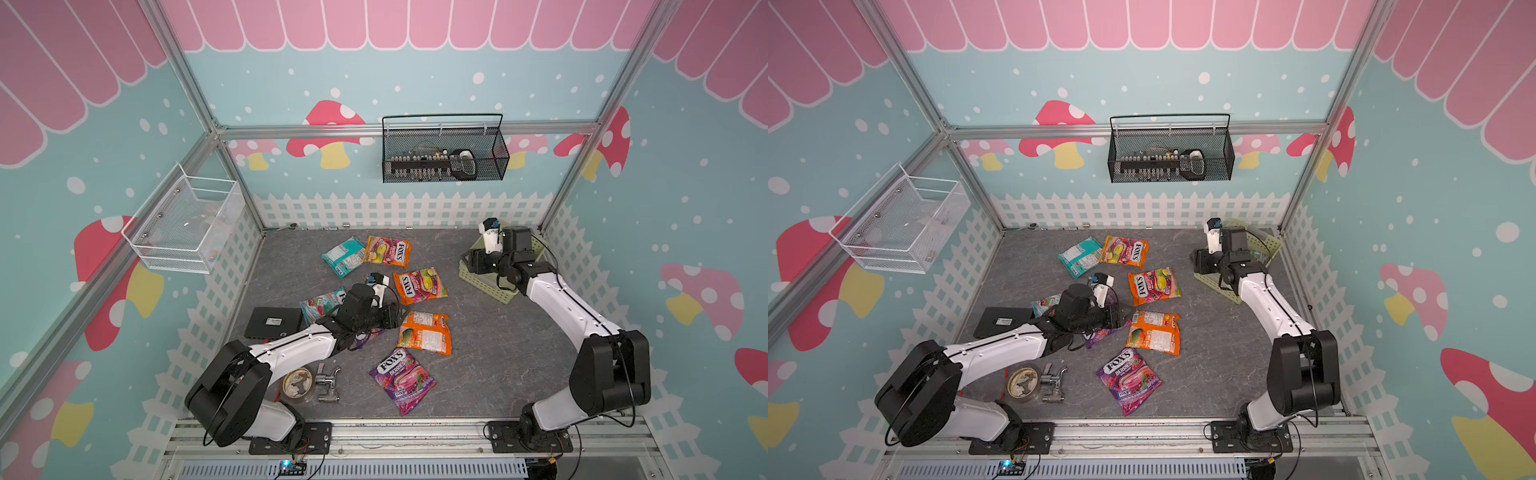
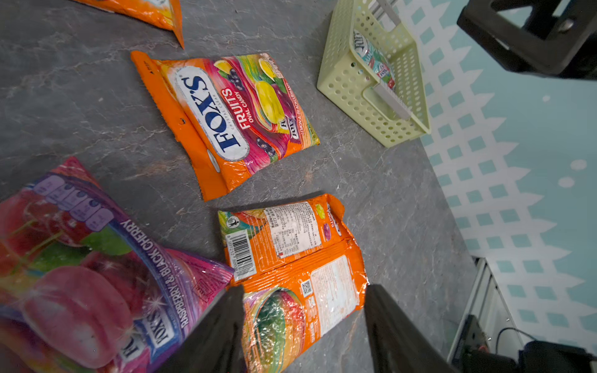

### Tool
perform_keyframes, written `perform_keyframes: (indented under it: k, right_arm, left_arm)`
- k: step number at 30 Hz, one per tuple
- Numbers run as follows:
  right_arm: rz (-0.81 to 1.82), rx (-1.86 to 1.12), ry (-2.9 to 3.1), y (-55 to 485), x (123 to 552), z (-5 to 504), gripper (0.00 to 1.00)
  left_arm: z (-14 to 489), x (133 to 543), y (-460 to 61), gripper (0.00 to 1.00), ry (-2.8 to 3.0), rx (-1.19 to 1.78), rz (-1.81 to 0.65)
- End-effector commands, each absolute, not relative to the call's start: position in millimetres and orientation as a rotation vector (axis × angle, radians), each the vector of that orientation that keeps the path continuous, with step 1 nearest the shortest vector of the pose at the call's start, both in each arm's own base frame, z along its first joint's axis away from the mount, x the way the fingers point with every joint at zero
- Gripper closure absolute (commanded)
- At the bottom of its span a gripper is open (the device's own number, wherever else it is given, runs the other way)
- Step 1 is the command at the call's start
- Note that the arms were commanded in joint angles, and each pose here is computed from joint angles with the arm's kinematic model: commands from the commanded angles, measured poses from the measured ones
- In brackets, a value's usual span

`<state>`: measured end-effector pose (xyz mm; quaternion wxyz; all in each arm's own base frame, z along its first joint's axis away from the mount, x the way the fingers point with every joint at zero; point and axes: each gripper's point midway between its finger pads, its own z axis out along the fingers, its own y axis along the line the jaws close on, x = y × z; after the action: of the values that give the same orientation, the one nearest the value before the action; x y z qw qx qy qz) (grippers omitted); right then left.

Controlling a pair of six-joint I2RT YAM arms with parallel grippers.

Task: Put the candies in the basket
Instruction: Pick up the candy at the center of the board.

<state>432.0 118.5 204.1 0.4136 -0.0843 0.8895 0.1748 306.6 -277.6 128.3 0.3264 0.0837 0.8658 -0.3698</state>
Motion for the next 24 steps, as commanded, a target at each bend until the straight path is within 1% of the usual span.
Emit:
perform_keyframes:
  k: [1,4,6,10,16,20,24]
  right_arm:
    - [0.670,-0.080,2.403,148.5,379.0,177.2,0.36]
    - [0.732,-0.091,2.460,167.6,344.8,153.6,0.40]
    - [0.711,-0.129,2.502,173.3,329.1,136.3,0.43]
    - [0.677,-0.145,2.599,167.2,307.3,96.5,0.50]
    - [0.770,-0.206,2.675,175.2,284.3,64.8,0.52]
    - [0.805,-0.220,2.693,177.7,275.9,52.6,0.52]
    - [0.780,-0.214,2.715,174.7,272.5,38.4,0.52]
  left_arm:
    - [117.2,299.5,-287.7,0.47,2.313,0.249,-1.016]
    - [107.1,297.1,-297.3,0.58,2.340,0.266,-1.032]
    - [98.9,295.4,-303.2,0.61,2.363,0.277,-1.029]
    - [83.5,291.0,-313.1,0.66,2.399,0.300,-1.030]
    - [58.2,288.7,-309.8,0.70,2.466,0.274,-0.981]
    - [46.4,285.9,-303.2,0.71,2.494,0.260,-0.944]
    - [36.4,282.9,-298.2,0.71,2.518,0.251,-0.918]
